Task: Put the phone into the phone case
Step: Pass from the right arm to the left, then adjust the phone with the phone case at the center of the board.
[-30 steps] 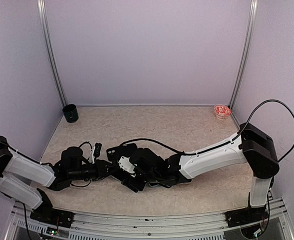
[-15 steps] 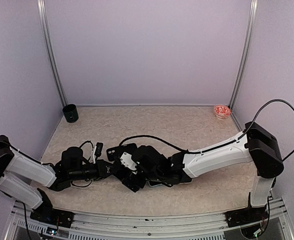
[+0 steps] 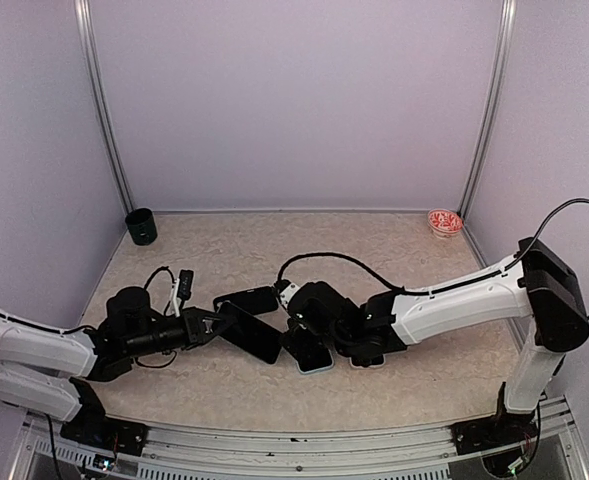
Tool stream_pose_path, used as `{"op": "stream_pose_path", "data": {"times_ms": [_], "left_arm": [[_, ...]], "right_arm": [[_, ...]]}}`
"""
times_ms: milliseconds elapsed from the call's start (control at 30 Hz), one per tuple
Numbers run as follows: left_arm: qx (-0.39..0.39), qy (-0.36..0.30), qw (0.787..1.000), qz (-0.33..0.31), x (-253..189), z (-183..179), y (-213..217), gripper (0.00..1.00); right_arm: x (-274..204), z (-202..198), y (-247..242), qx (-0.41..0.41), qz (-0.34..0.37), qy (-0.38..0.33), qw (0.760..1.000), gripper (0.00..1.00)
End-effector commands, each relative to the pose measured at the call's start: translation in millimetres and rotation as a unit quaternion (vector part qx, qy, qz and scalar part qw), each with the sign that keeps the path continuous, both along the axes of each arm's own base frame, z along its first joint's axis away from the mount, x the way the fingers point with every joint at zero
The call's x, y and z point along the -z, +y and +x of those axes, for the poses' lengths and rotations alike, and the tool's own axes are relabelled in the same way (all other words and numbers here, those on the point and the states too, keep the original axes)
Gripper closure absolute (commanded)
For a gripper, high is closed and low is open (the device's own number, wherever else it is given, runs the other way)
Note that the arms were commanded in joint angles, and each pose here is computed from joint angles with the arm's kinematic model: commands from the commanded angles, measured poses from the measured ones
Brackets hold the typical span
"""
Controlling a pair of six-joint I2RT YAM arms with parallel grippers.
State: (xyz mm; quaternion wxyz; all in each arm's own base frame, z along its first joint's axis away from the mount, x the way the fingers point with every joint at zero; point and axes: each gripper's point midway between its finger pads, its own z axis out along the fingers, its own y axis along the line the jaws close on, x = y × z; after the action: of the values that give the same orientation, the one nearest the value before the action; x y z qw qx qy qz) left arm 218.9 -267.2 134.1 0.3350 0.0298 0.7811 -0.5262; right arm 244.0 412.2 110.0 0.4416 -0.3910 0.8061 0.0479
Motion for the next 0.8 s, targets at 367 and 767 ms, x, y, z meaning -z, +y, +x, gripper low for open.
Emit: {"op": "stream_pose_path", "data": {"times_ms": [367, 767], "left_arm": [[-0.028, -0.076, 0.996, -0.031, -56.6, 9.0, 8.7, 1.0], [-0.029, -0.08, 0.996, -0.03, -58.9, 11.6, 7.4, 1.0]], "right_arm": [[41.0, 17.4, -105.0, 0.145, -0.06, 0.022, 0.987, 0.0], [50.5, 20.5, -130.8, 0.182, -0.076, 0.02, 0.98, 0.0]]}}
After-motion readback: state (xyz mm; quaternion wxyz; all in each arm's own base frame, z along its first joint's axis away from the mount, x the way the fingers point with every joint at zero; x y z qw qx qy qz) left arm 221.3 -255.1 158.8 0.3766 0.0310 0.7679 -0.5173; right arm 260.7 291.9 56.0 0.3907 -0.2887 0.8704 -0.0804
